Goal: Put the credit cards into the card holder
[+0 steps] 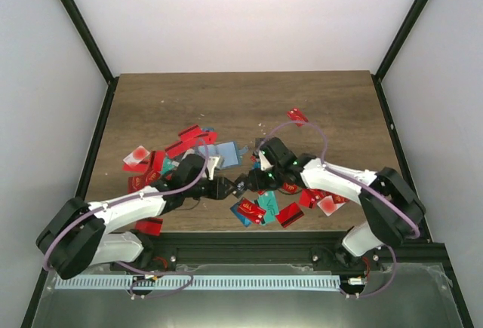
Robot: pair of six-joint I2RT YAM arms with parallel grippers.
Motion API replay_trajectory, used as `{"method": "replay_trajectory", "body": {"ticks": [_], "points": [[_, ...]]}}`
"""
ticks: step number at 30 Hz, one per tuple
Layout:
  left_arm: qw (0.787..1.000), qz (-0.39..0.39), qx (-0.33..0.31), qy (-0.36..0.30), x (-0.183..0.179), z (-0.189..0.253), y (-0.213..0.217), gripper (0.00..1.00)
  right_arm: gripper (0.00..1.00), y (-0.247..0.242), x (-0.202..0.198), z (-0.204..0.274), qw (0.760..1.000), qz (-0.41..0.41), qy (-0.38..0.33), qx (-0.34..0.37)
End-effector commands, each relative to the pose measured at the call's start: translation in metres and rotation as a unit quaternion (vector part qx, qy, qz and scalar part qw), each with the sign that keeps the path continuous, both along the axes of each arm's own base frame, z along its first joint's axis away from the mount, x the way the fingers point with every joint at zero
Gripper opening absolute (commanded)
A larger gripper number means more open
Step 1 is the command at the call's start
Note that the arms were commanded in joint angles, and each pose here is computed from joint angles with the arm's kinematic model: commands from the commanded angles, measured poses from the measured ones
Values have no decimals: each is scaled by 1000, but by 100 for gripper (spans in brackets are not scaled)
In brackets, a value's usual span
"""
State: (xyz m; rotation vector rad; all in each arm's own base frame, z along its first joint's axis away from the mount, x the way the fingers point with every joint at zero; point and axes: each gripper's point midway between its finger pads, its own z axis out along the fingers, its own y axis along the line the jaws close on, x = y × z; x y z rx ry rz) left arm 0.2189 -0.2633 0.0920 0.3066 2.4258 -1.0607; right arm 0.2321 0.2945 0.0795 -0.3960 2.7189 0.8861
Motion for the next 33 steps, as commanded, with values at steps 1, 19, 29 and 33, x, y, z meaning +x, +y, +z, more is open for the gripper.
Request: {"method": "replay_trajectory", "body": {"ticks": [1, 19, 29, 33], "points": [[999, -41, -27, 23, -31, -6, -19, 37, 45, -26, -38, -13, 999, 0, 39, -24], [995, -81, 48, -15, 13, -19, -76, 44, 57, -77, -5, -20, 960, -256, 63, 97], [987, -136, 86, 8, 34, -47, -90, 46, 55, -87, 1, -30, 939, -311, 79, 124], [985, -143, 95, 13, 39, -58, -91, 46, 53, -87, 3, -37, 937, -314, 86, 128]]}}
